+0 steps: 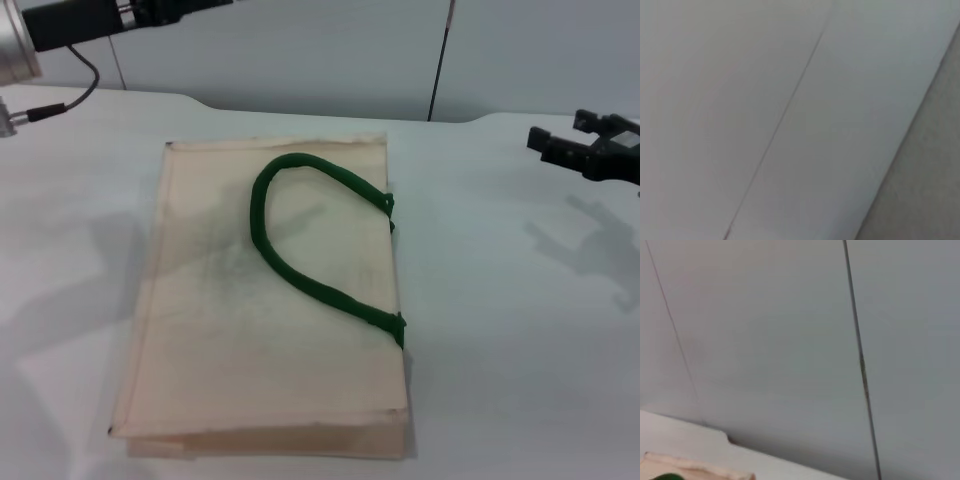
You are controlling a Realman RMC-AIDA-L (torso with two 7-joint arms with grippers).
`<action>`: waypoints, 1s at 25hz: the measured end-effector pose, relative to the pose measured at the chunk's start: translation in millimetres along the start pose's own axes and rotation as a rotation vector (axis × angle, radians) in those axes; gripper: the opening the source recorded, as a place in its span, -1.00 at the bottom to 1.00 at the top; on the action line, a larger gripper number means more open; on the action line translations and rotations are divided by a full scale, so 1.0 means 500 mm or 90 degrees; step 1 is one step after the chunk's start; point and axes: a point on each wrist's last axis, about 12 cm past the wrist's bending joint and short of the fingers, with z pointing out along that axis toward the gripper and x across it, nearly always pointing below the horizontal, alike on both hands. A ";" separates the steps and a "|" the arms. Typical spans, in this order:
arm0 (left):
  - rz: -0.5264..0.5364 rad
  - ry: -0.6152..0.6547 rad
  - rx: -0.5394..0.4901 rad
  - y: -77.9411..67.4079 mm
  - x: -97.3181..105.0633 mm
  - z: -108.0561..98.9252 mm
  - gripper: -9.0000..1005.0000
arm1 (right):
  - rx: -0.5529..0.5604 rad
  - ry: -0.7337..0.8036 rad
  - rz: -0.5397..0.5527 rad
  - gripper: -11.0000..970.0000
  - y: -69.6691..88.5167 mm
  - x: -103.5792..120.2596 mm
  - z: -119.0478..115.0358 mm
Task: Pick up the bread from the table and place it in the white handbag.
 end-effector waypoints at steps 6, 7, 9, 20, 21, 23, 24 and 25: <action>0.001 -0.123 -0.033 0.000 0.055 0.021 0.29 | 0.053 -0.138 -0.004 0.84 -0.002 0.021 -0.037; 0.020 -0.132 -0.041 -0.001 0.069 0.026 0.42 | 0.068 -0.159 -0.006 0.84 -0.002 0.028 -0.045; 0.077 -0.143 -0.063 -0.001 0.091 0.032 0.66 | 0.113 -0.200 -0.027 0.84 -0.006 0.039 -0.062; 0.186 -0.208 -0.258 0.041 0.165 -0.009 0.63 | 0.298 -0.287 -0.068 0.84 -0.001 0.086 -0.086; 0.193 -0.213 -0.275 0.044 0.171 -0.010 0.63 | 0.305 -0.286 -0.067 0.84 0.000 0.090 -0.089; 0.203 -0.226 -0.290 0.045 0.177 -0.009 0.63 | 0.319 -0.292 -0.056 0.84 0.000 0.097 -0.094; 0.208 -0.232 -0.296 0.045 0.178 -0.010 0.63 | 0.325 -0.296 -0.049 0.84 0.000 0.098 -0.095; 0.214 -0.239 -0.299 0.044 0.178 -0.011 0.63 | 0.330 -0.300 -0.042 0.84 -0.001 0.098 -0.095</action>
